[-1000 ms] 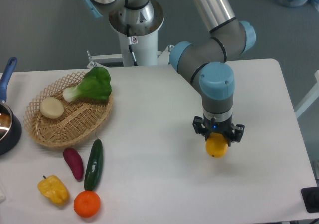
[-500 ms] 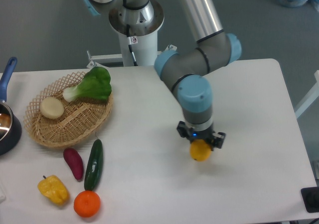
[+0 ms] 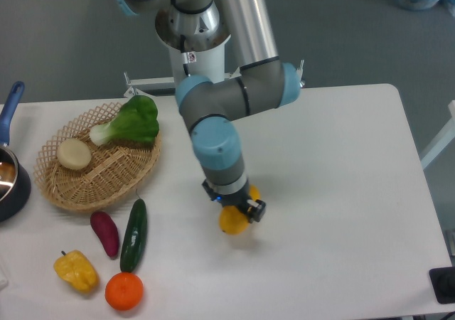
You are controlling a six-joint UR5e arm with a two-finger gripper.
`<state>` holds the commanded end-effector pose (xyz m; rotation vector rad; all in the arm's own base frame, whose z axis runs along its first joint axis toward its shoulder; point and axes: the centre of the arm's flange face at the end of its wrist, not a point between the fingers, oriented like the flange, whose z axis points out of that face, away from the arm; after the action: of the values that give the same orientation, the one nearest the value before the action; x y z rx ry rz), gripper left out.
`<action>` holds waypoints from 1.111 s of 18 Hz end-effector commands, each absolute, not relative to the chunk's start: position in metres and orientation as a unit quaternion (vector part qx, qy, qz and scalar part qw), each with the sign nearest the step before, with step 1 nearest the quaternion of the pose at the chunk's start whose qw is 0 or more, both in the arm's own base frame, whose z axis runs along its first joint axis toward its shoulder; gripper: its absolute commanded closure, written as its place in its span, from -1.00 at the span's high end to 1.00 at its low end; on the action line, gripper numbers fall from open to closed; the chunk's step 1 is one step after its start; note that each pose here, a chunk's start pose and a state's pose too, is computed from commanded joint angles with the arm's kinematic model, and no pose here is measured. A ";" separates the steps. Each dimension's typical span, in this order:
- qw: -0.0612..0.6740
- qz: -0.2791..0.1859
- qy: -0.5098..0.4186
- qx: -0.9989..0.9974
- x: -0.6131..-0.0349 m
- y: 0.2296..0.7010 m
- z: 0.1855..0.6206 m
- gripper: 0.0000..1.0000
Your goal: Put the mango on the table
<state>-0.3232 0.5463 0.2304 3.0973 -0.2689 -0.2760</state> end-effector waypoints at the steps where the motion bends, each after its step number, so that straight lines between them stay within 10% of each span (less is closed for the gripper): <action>1: 0.008 -0.090 -0.085 0.992 -0.325 0.547 0.233 0.30; 4: -0.002 -0.090 -0.082 0.993 -0.328 0.547 0.240 1.00; 20: -0.066 -0.151 0.049 0.985 -0.446 0.494 0.319 1.00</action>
<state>-0.4460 0.4942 0.3191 3.2321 0.1603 -0.4961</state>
